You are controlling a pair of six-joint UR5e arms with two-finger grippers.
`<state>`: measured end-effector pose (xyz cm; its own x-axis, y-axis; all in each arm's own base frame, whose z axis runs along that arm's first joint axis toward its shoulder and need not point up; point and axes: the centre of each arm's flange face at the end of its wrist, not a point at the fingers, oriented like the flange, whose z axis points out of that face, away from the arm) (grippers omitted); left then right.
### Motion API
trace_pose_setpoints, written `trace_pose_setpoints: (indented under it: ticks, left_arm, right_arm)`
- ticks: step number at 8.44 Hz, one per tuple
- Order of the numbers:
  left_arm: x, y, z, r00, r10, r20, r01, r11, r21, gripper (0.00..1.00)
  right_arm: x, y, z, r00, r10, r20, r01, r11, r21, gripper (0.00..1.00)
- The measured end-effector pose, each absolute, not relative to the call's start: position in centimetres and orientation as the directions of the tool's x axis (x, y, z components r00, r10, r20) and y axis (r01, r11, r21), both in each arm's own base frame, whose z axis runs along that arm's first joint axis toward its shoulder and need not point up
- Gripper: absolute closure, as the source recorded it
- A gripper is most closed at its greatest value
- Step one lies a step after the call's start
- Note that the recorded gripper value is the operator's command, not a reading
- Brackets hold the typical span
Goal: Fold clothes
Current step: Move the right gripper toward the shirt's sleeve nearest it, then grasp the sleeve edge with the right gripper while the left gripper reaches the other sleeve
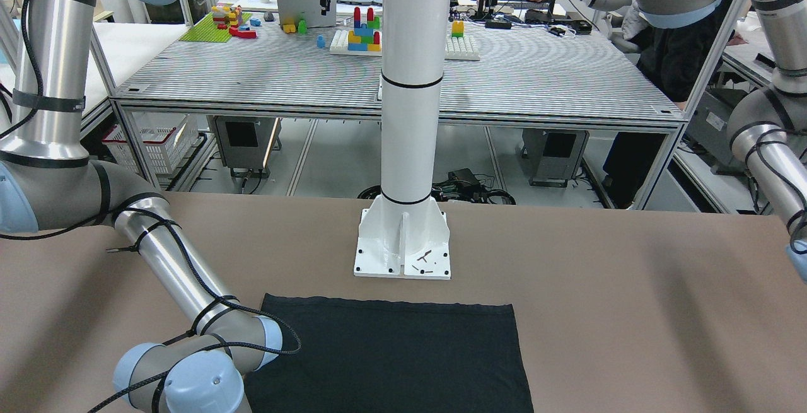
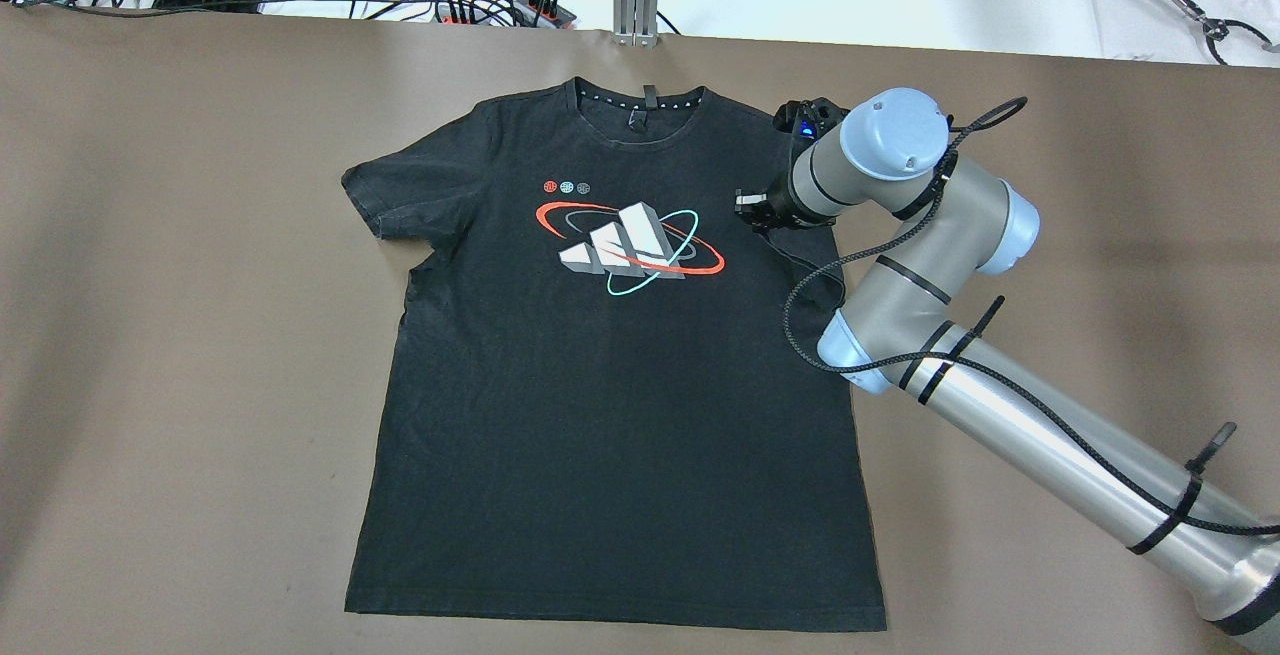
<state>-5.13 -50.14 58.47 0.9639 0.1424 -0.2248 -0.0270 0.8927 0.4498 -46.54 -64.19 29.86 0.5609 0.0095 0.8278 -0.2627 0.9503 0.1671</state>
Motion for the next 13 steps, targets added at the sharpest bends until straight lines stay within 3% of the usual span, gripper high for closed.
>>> trace_pose_setpoints:
  ticks: [1, 4, 9, 13]
  left_arm:
    - [-5.1, -50.2, 58.5, 0.964, 0.143, -0.225, -0.027, 0.893, 0.45, 0.06]
    - [-3.5, -51.4, 57.2, 0.954, 0.132, -0.27, 0.006, 0.89, 0.455, 0.06]
    - [13.6, -62.7, 46.5, 0.772, 0.154, -0.616, 0.115, 0.921, 0.373, 0.09]
    - [27.2, -70.1, 43.1, 0.673, 0.144, -0.726, 0.084, 0.96, 0.268, 0.22]
  right_arm:
    - [-46.8, -64.6, 29.7, 0.565, 0.019, 0.825, -0.273, 0.948, 0.166, 0.06]
    - [-47.2, -64.9, 29.7, 0.575, 0.026, 0.818, -0.29, 0.941, 0.173, 0.05]
    - [-46.3, -62.8, 28.6, 0.547, 0.007, 0.837, -0.303, 0.934, 0.19, 0.05]
    - [-45.0, -60.6, 28.9, 0.522, 0.009, 0.853, -0.309, 0.934, 0.18, 0.05]
